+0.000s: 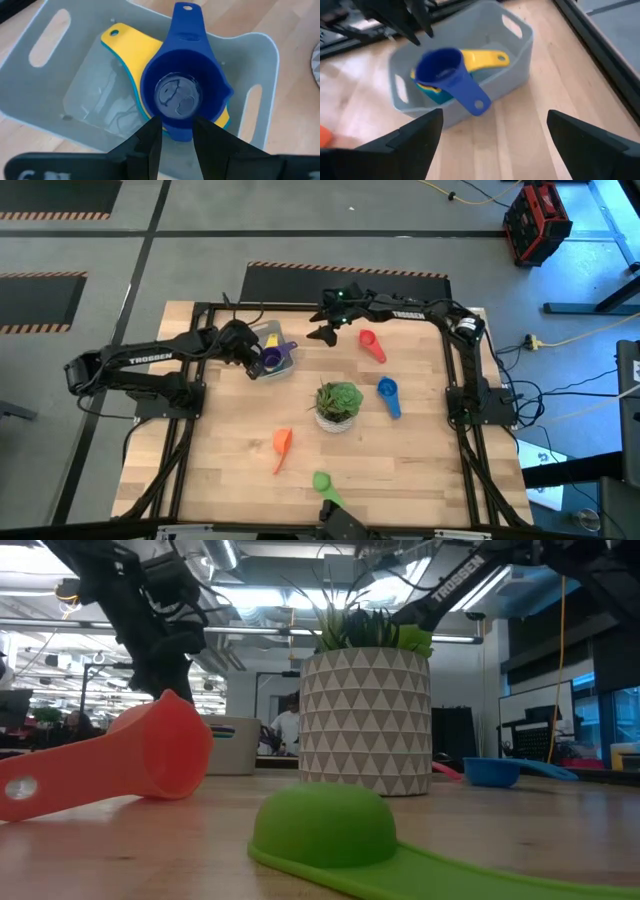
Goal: Nest measuring cups in basket
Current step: Stack the violet measuring cup on top of the yellow measuring cup in the gray bin
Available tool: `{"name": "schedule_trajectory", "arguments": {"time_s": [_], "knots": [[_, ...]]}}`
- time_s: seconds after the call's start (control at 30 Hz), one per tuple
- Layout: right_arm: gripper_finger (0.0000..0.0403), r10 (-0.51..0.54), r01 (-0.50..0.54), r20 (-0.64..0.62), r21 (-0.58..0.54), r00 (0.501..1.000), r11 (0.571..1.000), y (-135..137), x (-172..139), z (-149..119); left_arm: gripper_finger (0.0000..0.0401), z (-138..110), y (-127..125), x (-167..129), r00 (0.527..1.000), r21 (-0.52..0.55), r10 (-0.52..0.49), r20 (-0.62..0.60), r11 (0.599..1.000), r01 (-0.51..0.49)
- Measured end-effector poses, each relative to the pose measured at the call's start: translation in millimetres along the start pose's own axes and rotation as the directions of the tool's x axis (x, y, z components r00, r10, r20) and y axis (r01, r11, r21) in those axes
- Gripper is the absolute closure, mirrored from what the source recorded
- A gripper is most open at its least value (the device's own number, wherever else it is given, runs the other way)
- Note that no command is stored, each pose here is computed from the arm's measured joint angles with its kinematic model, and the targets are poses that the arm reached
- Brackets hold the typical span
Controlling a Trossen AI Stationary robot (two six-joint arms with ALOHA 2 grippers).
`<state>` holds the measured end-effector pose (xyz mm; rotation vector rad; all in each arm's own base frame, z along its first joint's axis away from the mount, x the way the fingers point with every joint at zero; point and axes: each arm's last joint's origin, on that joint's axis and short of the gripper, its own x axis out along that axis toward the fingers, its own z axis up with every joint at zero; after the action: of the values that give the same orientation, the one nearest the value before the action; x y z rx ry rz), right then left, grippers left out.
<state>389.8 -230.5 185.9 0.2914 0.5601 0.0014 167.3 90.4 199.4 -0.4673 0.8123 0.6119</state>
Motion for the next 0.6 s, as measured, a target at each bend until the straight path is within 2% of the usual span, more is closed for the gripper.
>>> {"name": "schedule_trajectory", "arguments": {"time_s": [0.33,0.43,0.6], "knots": [[0.0042,-0.014,0.017,-0.065,0.040,0.998,0.999,-7.5,22.6,-22.6,0.0301,-9.7,2.7,10.0,0.999,-0.027,-0.003,0.034,1.000,0.003],[0.0042,-0.064,0.069,-0.081,0.060,0.995,0.996,-5.9,29.2,-26.6,0.0301,-10.1,2.8,11.7,0.998,-0.028,-0.007,0.056,1.000,0.009],[0.0042,-0.126,0.129,-0.091,0.032,0.988,0.991,0.4,35.6,-28.0,0.0301,-11.2,3.1,13.1,0.998,-0.028,-0.010,0.067,1.000,0.012]]}}
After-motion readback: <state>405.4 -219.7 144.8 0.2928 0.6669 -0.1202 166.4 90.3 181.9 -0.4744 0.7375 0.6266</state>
